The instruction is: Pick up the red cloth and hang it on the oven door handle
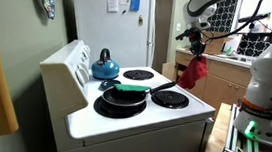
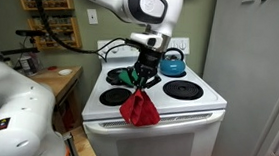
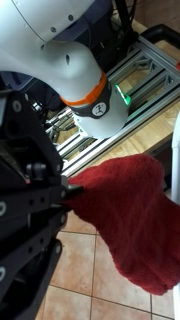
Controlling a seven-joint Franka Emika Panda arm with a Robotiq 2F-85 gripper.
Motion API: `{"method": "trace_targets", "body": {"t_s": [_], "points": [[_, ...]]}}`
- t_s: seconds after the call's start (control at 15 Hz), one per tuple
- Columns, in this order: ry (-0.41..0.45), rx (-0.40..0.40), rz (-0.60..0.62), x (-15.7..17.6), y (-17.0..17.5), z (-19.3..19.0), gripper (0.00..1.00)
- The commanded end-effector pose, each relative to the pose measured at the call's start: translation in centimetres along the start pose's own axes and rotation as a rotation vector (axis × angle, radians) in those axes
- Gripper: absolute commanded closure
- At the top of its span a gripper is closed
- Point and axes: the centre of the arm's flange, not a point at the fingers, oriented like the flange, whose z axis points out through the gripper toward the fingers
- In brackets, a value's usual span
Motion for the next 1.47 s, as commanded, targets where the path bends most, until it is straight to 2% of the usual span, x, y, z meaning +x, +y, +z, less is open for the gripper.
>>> {"method": "trace_targets", "body": {"t_s": [0.0,0.33,0.53,1.07,1.4], "points": [[0.034,-0.020,0.047,0.7,-1.1,0.6,0.99],[0.042,-0.021,-0.012,0.6,-4.1,2.3,0.99],[0.036,0.008,-0.050,0.0,-5.2,2.6,0.99],[-0.061,0.121,-0.136,-1.1,-6.2,1.5,0.99],[-0.131,0.101,-0.189,-2.3,-6.4,1.6,0.99]]}}
